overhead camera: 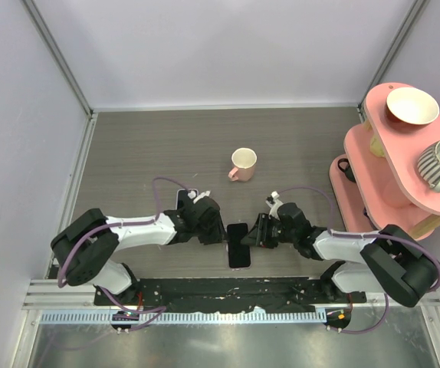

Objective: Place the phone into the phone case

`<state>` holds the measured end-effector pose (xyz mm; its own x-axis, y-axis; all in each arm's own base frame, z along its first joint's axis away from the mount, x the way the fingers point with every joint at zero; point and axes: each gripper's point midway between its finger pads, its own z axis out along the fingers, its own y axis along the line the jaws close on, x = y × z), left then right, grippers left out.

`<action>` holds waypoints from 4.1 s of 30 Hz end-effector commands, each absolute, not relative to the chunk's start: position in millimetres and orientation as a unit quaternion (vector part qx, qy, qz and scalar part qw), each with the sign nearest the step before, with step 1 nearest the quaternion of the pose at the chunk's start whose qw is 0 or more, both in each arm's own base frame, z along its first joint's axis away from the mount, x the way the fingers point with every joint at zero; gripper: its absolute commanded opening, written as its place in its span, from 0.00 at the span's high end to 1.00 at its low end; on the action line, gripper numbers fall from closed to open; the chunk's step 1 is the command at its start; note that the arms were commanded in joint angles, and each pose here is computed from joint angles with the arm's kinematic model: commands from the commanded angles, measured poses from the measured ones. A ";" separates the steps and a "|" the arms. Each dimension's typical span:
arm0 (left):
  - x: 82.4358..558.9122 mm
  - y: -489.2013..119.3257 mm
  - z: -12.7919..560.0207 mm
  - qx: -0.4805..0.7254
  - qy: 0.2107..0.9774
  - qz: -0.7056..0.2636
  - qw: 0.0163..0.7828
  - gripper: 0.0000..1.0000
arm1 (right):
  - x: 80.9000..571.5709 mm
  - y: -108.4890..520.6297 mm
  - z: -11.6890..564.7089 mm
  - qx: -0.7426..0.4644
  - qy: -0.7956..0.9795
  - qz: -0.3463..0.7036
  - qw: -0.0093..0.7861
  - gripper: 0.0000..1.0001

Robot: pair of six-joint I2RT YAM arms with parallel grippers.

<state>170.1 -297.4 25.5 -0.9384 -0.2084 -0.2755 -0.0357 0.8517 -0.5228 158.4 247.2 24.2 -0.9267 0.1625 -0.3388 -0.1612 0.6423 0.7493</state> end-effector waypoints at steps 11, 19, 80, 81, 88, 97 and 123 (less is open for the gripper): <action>157.8 -306.1 16.4 -0.085 0.938 -0.307 0.135 0.68 | 162.2 222.4 14.8 0.031 0.916 0.338 0.213 0.35; 163.6 -303.8 27.8 -0.083 0.929 -0.321 0.164 0.63 | 161.8 224.9 14.6 0.031 0.916 0.342 0.207 0.47; 170.6 -323.2 43.8 -0.066 0.918 -0.354 0.168 0.68 | 185.8 211.9 55.9 0.030 0.927 0.263 0.266 0.61; 170.8 -324.0 44.6 -0.066 0.917 -0.356 0.168 0.68 | 192.0 207.1 58.0 0.034 0.926 0.248 0.281 0.63; 168.8 -323.4 43.6 -0.064 0.916 -0.358 0.167 0.68 | 198.8 189.8 44.0 0.016 0.940 0.182 0.288 0.67; 168.1 -323.1 39.9 -0.064 0.918 -0.356 0.164 0.67 | 190.5 221.3 34.7 -0.012 0.942 0.217 0.255 0.68; 163.9 -307.6 19.2 -0.072 0.933 -0.317 0.157 0.76 | 190.1 208.4 51.6 -0.013 0.941 0.209 0.265 0.46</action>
<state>163.2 -310.1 25.5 -0.9421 -0.2380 -0.2364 -0.0370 0.7741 -0.6320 187.3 199.4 34.0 -0.8714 0.0921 -0.4818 -0.0863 0.9381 0.3355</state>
